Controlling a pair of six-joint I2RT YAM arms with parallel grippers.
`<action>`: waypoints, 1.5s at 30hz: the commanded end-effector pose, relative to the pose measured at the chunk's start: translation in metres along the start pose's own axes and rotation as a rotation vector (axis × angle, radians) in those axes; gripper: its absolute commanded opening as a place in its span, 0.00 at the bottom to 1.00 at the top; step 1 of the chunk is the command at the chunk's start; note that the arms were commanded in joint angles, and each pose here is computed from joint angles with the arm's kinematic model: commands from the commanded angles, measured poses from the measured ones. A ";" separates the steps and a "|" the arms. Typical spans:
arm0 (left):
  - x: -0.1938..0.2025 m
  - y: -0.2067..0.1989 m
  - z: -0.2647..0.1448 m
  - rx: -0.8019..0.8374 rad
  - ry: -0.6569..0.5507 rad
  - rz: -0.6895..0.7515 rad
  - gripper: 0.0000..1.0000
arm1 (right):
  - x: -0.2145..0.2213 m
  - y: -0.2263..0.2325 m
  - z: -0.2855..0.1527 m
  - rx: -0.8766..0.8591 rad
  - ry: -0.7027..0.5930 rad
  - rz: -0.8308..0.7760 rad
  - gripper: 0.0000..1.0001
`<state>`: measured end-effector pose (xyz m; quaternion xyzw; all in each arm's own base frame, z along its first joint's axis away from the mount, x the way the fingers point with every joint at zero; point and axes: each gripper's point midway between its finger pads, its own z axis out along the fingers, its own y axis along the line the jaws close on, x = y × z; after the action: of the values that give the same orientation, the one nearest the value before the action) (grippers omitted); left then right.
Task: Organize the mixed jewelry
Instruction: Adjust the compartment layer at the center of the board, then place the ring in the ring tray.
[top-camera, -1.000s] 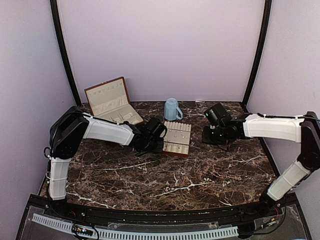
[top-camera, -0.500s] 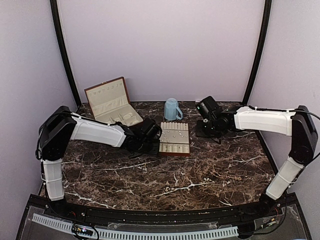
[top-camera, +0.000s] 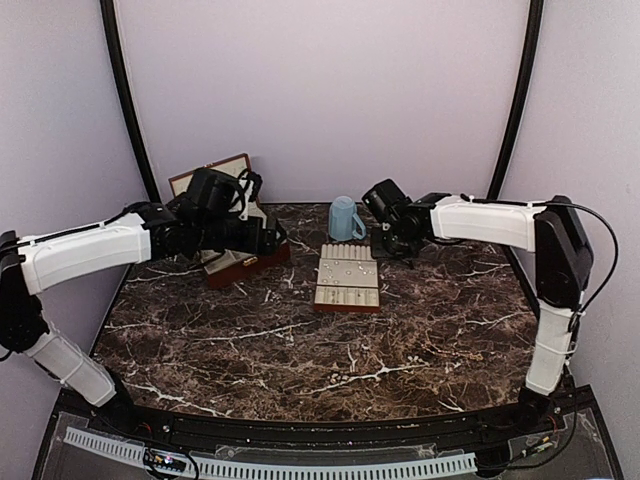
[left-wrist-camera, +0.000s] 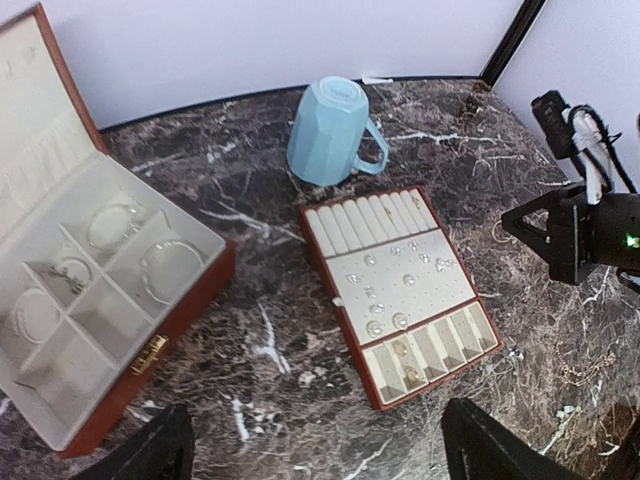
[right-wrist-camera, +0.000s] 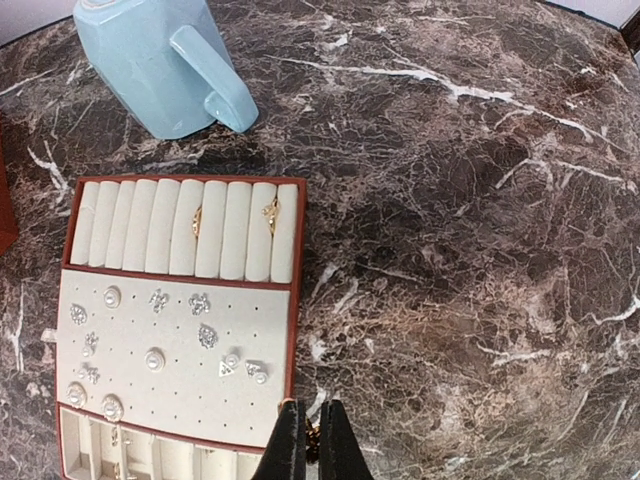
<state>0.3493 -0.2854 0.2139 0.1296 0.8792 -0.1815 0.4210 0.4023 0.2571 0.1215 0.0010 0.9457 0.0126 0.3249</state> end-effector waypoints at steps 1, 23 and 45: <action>-0.021 0.025 -0.037 0.045 -0.002 0.108 0.90 | -0.019 0.009 0.005 0.035 -0.034 -0.023 0.00; -0.032 0.093 -0.075 -0.003 -0.075 0.068 0.93 | -0.029 0.033 0.067 0.141 -0.011 -0.063 0.00; -0.032 0.091 -0.077 0.005 -0.080 0.076 0.93 | -0.025 0.025 0.097 0.273 -0.008 -0.037 0.00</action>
<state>0.3566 -0.1742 0.2578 0.1492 0.8630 -0.1684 0.4524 0.4803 0.2865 0.0621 0.0206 0.9415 -0.1040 0.3200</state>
